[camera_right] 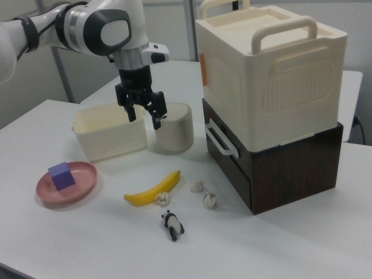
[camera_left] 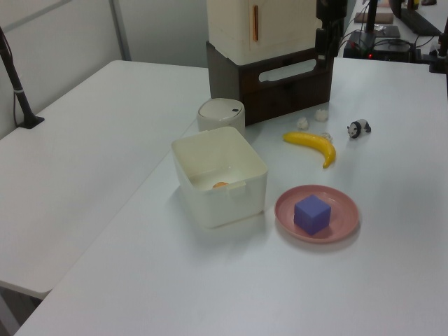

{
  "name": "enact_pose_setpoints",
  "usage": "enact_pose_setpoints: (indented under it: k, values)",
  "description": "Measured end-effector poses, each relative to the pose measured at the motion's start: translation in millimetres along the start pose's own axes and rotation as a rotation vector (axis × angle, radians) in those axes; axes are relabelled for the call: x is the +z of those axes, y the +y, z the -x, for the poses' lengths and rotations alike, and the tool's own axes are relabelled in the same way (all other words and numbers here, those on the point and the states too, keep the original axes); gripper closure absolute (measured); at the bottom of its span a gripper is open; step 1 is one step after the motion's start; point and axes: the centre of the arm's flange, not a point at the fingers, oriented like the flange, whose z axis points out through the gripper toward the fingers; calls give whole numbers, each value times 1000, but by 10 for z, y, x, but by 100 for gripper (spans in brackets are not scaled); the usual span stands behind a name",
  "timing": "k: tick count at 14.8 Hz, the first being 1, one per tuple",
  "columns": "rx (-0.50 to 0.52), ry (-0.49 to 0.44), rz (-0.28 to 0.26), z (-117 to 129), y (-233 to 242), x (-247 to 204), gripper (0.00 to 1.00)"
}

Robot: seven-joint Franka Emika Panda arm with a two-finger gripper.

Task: Slide open the drawer
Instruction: 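Move the gripper toward the white handle of the brown drawer, then lower the gripper and hook it onto the drawer's white handle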

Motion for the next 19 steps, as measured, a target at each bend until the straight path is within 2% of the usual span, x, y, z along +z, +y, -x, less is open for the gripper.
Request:
enact_pose_setpoints:
  k: [1, 2, 5, 6, 9, 11, 14, 16, 17, 18, 19]
  values:
    - [5, 12, 1, -20, -2, 0, 8]
    - [9, 19, 1, -38, -4, 11, 17]
    - [15, 24, 2, -73, -3, 51, 54]
    - [17, 25, 2, -76, -3, 54, 58]
    - [18, 49, 3, -100, 2, 30, 59]
    - [-37, 48, 14, -107, 10, 41, 59]
    - [-274, 34, 85, -164, 75, 142, 53]
    - [-436, 25, 130, -214, 138, 204, 37]
    - [-505, 19, 149, -229, 167, 218, 31]
    - [-558, 17, 167, -242, 186, 222, 31]
    - [-592, 19, 179, -254, 193, 229, 24]
